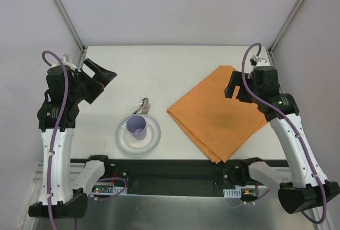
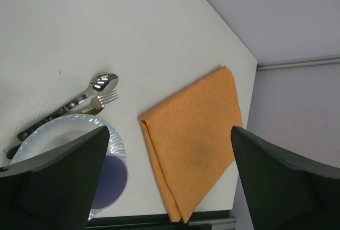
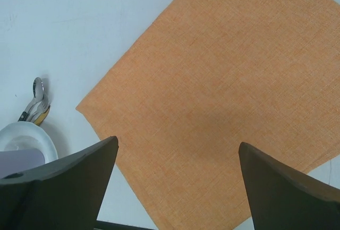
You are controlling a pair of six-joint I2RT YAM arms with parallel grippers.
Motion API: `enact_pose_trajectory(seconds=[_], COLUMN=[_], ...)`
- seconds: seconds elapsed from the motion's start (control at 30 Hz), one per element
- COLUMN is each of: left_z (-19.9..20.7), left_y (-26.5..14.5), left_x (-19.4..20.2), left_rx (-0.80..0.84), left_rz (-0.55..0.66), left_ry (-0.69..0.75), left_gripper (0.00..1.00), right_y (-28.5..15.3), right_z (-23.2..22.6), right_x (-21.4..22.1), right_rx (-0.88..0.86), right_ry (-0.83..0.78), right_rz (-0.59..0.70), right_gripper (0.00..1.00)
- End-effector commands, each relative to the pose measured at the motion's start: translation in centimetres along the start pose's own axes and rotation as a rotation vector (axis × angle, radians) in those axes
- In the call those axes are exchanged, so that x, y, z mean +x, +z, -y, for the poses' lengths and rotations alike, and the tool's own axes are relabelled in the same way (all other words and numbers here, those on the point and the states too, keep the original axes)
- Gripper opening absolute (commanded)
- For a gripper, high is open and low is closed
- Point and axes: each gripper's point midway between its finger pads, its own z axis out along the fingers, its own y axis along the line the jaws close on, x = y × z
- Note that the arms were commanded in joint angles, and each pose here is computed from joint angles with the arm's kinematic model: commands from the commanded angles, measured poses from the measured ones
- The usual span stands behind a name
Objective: Set the dinner table for one person
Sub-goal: Pick up the cup at the center of the board.
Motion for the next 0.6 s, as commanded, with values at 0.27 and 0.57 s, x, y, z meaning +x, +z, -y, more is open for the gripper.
enact_pose_trajectory(seconds=[0.27,0.57], left_z=[0.6,-10.0], left_y=[-1.2,-12.7], left_x=[-3.4,-10.8], left_rx=[-0.095,-1.016], left_rz=[0.073,0.418], left_ry=[0.093,0.137], left_gripper=[0.99,0.99], right_y=[-2.5,-3.6], right_z=[-2.7,-4.1], right_x=[1.7,3.7], right_rx=[-0.162,-0.246], right_ry=[0.065,0.122], right_rz=[-0.024,-0.094], right_gripper=[1.00,1.00])
